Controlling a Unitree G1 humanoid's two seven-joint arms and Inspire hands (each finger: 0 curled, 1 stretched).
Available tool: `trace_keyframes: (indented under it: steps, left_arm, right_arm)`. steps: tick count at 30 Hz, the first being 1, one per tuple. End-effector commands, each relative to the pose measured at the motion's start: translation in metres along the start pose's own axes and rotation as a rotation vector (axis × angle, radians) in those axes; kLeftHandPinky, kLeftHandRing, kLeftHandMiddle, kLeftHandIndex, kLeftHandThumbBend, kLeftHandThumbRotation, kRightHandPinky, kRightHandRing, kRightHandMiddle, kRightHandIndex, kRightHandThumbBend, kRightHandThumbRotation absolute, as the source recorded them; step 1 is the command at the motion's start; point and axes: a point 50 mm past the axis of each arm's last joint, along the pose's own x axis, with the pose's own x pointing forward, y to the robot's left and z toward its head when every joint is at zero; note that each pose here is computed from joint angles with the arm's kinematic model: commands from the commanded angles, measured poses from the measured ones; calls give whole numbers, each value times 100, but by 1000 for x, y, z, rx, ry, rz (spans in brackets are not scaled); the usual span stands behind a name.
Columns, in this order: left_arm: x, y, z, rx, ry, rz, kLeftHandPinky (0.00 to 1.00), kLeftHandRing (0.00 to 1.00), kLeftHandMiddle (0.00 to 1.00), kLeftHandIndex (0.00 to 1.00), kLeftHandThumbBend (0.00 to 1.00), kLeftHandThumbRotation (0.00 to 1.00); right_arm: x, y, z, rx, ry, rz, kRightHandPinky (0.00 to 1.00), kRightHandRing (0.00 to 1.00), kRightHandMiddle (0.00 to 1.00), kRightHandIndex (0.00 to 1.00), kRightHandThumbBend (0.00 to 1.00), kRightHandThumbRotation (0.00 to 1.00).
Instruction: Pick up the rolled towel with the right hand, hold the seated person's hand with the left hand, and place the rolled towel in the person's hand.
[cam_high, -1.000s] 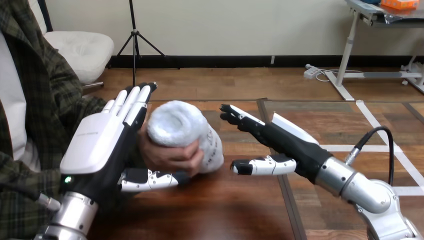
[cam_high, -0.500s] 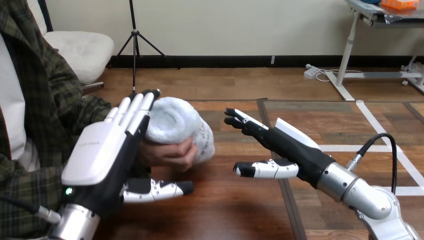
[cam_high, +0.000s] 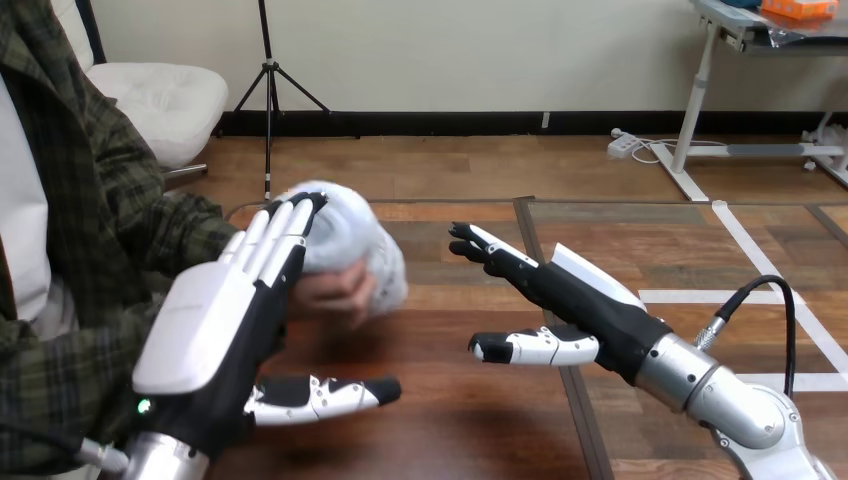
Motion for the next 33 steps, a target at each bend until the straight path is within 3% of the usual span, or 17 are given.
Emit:
trace_keyframes:
  steps: [1,18,33]
  left_arm:
    - [2,-1,1,-55,-29,49,98,100,100,100,100,51]
    - [-9,-21,-5,-249,2,65,100,100,100,100,100,56]
    - [-14,-26,-5,-344,5,69,97,100,100,100,100,57]
  right_arm:
    - [1,-14,13,-30,-70,-65,100,100,98,100,100,73]
    - [-5,-15,19,-32,-93,-85,97,100,98,100,100,74]
    - [-10,-14,20,-21,-100,-85,96,100,98,100,100,73]
